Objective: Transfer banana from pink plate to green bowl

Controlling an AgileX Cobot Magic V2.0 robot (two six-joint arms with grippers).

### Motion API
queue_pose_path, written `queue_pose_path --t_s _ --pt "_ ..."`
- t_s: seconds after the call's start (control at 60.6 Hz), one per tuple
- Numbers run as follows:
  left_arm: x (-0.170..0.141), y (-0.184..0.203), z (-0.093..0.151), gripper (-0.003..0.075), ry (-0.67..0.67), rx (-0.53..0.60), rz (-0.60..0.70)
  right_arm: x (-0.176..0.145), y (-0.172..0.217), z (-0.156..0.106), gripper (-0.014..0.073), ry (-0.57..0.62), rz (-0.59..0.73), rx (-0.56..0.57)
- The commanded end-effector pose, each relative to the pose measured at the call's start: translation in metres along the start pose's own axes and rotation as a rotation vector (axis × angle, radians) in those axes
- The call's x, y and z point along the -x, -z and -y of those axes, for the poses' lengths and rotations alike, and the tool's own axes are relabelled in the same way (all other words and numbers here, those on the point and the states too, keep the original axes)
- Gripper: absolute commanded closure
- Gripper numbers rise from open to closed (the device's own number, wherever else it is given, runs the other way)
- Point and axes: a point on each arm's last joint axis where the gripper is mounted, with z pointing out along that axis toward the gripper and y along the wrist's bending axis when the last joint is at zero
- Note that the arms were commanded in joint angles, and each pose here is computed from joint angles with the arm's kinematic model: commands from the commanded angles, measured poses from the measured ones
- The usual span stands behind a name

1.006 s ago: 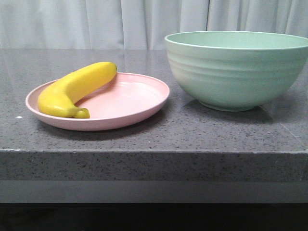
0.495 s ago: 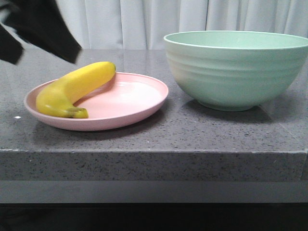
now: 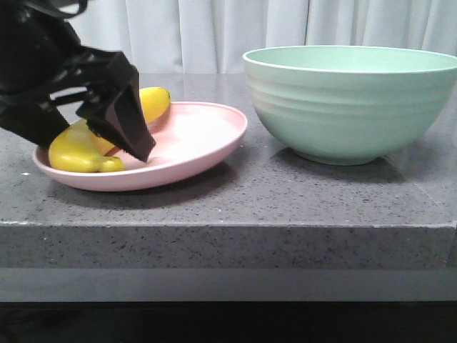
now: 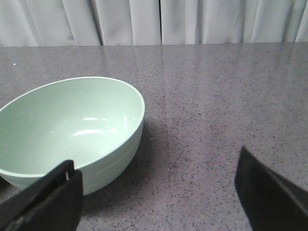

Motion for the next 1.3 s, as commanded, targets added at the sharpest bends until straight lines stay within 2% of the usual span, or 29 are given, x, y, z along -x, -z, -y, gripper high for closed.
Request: queue_pose_path --t_s 0.0,0.115,0.28,0.379,0.511,0.61,0.775,0.957,1.138,1.287 --pt "0.012 0.009 0.005 0.0088 0.005 -0.016 0.077 0.016 0.001 0.000 -0.0055 0.004 0.094 -0.006" --pt "0.012 0.006 0.005 0.0148 -0.001 -0.013 0.070 0.016 0.001 0.000 -0.0055 0.004 0.094 -0.006" --pt "0.011 0.000 0.004 0.0302 -0.001 -0.010 0.058 0.016 0.001 0.000 -0.0055 0.004 0.094 -0.006" --pt "0.013 -0.004 0.003 0.0420 0.001 -0.006 0.073 0.016 0.001 0.000 -0.0055 0.004 0.094 -0.006" --pt "0.019 -0.003 0.002 0.0553 0.000 0.003 0.142 0.016 0.001 0.000 -0.0055 0.004 0.094 -0.006" --pt "0.028 -0.001 0.001 0.0621 0.002 0.013 0.227 0.017 0.001 0.000 -0.0055 0.004 0.100 -0.006" --pt "0.049 0.027 0.009 0.0647 -0.016 -0.004 0.333 0.017 0.002 -0.002 -0.0055 -0.030 0.092 0.007" --pt "0.064 0.079 0.038 0.0647 -0.081 -0.074 0.449 0.029 -0.004 -0.010 -0.0055 -0.221 0.042 0.085" --pt "0.062 0.115 0.079 0.0647 -0.171 -0.182 0.512 0.050 -0.026 -0.025 -0.0055 -0.486 -0.032 0.224" --pt "0.051 0.126 0.110 0.0647 -0.246 -0.270 0.501 0.063 -0.044 -0.046 -0.0055 -0.559 -0.092 0.385"
